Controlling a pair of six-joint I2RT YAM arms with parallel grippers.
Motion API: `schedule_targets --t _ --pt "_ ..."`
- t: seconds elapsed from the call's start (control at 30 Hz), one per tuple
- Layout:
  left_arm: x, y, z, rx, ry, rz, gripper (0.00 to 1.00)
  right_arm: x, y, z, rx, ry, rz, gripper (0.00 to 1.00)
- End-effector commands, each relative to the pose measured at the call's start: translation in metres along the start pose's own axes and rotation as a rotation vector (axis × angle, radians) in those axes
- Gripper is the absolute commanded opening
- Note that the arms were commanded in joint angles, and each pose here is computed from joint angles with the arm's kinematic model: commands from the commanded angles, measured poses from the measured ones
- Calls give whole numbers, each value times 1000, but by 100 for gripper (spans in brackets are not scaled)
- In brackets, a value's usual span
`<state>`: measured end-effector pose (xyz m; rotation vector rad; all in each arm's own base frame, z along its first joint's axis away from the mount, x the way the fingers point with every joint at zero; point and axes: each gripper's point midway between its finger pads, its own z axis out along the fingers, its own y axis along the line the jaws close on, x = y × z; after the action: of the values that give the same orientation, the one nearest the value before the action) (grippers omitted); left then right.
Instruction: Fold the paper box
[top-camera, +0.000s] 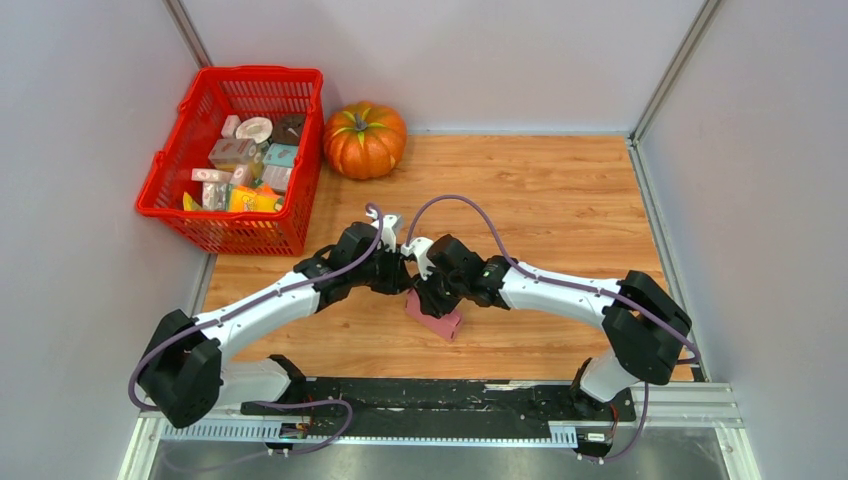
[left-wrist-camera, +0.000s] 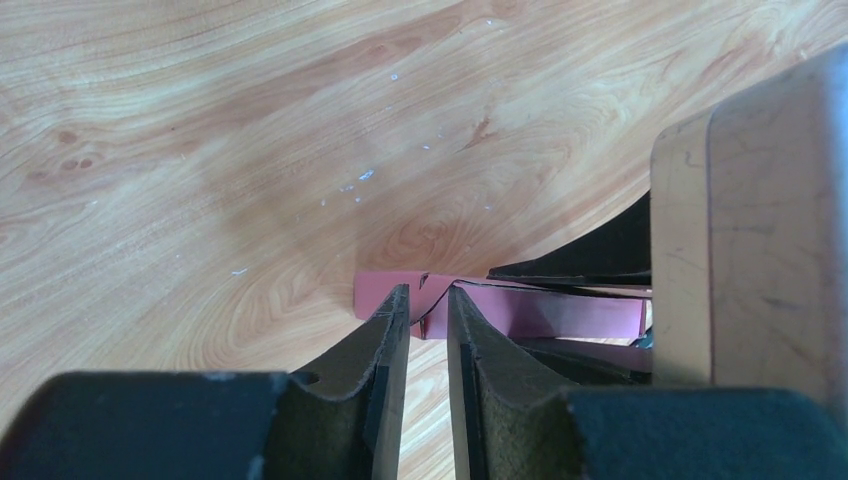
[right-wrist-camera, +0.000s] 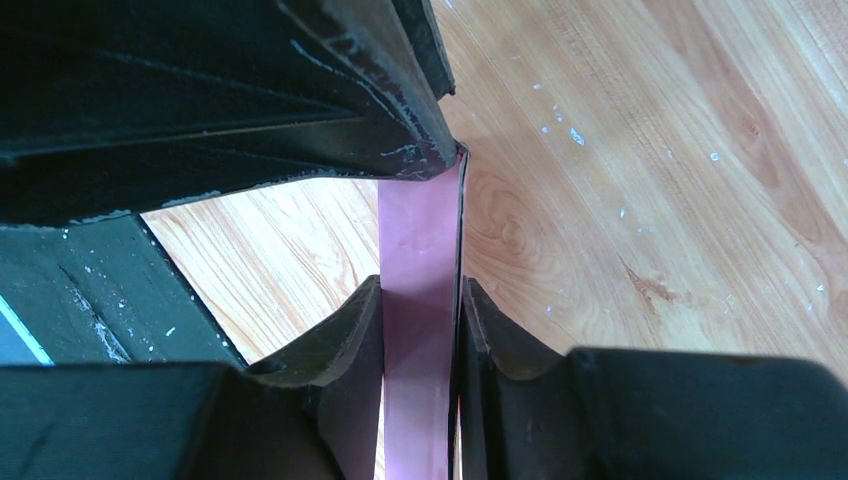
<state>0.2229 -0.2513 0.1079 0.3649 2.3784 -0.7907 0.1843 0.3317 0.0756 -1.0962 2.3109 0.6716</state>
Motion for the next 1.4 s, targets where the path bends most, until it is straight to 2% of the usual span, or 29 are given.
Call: schedule_targets --t 0.0,0.27,0.63,1.37 --pt "-26 -31 0 106 -69 41 29 11 8 -1 -36 30 -6 22" --pt "-22 -31 6 92 -54 47 16 10 7 -1 -34 28 -5 22" --pt "-4 -13 4 -20 -54 104 0 6 -4 0 30 15 -2 25" --pt "25 24 4 -128 -113 121 0 -6 -25 5 137 -25 -59 31"
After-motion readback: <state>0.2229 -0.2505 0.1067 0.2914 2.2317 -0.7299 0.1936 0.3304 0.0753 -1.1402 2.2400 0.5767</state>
